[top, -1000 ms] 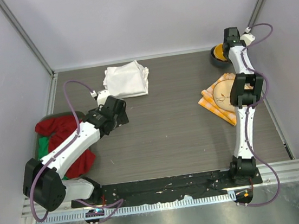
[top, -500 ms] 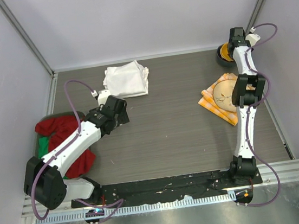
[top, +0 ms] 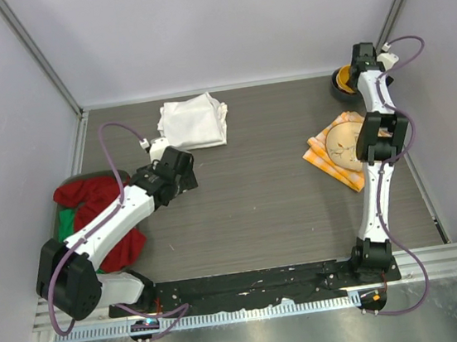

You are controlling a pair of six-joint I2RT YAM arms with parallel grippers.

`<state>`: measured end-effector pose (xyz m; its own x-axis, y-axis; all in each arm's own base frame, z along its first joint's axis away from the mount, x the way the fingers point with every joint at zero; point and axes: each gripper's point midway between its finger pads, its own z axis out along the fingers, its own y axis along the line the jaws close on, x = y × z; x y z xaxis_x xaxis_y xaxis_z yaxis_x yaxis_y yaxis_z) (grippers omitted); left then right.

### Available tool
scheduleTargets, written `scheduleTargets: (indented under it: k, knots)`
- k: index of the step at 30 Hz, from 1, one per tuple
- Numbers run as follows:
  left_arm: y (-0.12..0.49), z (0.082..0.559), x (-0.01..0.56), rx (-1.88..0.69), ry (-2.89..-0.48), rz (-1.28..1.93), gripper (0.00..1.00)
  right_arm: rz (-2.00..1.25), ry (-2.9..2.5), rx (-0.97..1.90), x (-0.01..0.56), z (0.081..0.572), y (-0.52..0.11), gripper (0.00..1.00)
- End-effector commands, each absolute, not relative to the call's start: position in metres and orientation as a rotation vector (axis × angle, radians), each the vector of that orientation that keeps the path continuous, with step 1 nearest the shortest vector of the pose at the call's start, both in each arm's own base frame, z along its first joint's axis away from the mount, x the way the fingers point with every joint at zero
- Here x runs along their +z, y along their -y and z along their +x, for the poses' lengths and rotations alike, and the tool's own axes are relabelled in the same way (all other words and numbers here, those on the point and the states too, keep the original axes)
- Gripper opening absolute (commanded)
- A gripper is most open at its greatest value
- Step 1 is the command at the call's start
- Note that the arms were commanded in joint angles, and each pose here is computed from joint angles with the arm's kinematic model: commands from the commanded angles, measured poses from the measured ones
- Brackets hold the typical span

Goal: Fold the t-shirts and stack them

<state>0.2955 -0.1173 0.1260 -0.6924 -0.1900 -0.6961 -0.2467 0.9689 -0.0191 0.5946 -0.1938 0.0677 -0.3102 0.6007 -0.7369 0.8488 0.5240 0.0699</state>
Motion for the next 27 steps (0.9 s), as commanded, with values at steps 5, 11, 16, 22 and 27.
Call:
scheduleTargets:
  k: [5,11,16,22,27]
  knots:
    - [0.118,0.299,0.139,0.059,-2.29,-0.33,1.0,1.098,-1.893,-0.388,0.202,0.572,0.181,0.84]
    - [0.117,0.298,0.151,0.031,-2.266,-0.341,1.0,1.008,-1.9,-0.327,0.257,0.544,0.133,0.89]
    - [0.123,0.301,0.148,0.064,-2.326,-0.298,1.0,0.872,-2.128,-0.28,0.22,0.487,0.04,0.91]
    - [0.134,0.304,0.149,0.051,-2.38,-0.277,1.0,0.88,-2.262,-0.162,0.175,0.395,-0.002,0.91]
    - [0.143,0.299,0.141,-0.017,-2.414,-0.287,1.0,0.788,-2.346,-0.034,0.148,0.349,-0.034,0.92]
